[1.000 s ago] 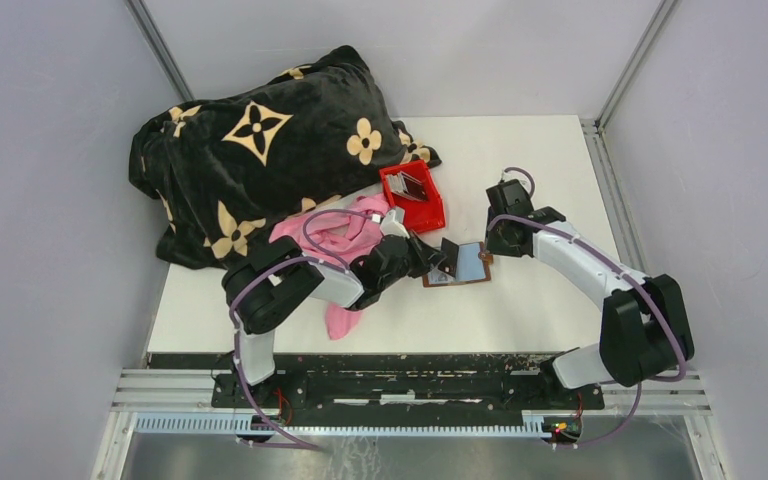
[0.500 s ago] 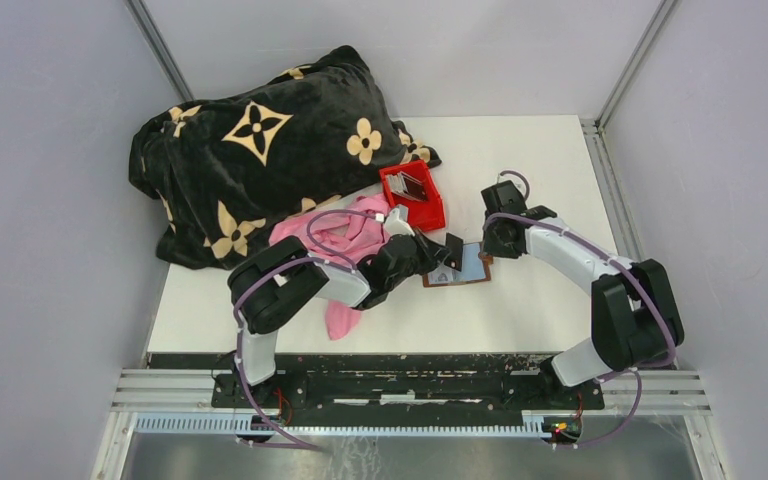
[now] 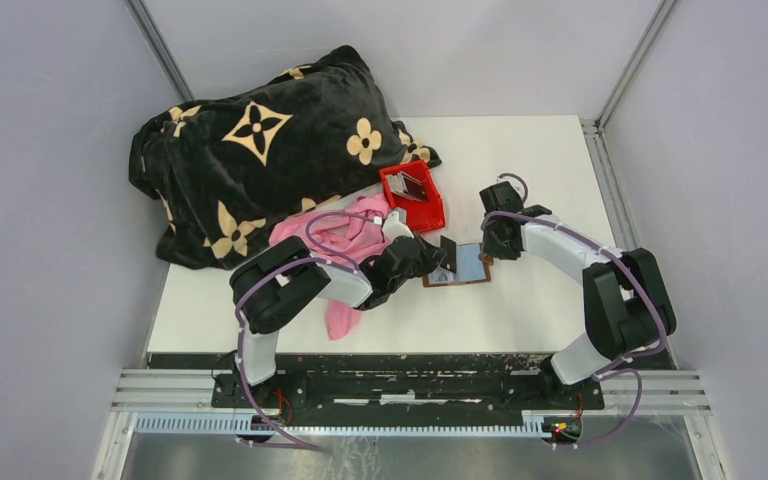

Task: Put the credit cards into the card holder
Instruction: Insert the credit card into the card holder.

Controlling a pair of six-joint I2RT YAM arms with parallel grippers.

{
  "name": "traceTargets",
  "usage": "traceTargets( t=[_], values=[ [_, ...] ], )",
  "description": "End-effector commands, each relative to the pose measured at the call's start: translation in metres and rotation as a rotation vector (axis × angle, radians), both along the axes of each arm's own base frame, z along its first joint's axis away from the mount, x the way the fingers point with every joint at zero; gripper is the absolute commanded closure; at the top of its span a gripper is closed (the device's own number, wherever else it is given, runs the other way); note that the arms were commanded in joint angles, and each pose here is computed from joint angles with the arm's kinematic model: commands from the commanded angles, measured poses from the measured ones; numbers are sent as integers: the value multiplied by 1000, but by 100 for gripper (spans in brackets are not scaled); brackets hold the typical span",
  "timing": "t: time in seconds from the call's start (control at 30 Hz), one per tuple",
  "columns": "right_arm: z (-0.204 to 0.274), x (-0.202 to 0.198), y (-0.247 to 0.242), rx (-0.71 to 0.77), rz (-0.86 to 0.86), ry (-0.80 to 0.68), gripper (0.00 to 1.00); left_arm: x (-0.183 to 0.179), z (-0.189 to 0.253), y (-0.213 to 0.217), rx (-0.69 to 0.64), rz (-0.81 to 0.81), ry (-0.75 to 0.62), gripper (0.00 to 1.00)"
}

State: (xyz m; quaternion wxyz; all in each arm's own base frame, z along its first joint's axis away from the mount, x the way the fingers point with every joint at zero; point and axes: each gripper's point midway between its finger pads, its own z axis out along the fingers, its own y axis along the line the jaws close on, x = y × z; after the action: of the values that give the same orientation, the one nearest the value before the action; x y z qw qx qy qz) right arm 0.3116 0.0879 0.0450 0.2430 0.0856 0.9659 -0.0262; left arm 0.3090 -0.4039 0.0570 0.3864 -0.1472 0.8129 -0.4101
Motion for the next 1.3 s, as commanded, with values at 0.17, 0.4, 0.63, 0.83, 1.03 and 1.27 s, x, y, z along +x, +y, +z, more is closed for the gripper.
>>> traceTargets(
  t=[0.17,0.4,0.63,0.83,1.03,1.27],
  values=[
    [4,19,2,6,-29,-46,62,3,-5,-1,-4,37,7,97],
    [-4,17,4,14,-29,-25,62,0,-11,-4,-10,37,19,97],
    [-12,12,4,18,-31,0,62,0,-9,-7,-32,41,21,97],
    [-19,9,6,26,-36,22,62,-1,-7,-8,-51,48,27,97],
    [-26,5,4,28,-47,45,62,-5,-10,-6,-73,56,47,97],
    [-30,2,3,28,-53,60,62,-8,-14,-6,-92,66,64,97]
  ],
)
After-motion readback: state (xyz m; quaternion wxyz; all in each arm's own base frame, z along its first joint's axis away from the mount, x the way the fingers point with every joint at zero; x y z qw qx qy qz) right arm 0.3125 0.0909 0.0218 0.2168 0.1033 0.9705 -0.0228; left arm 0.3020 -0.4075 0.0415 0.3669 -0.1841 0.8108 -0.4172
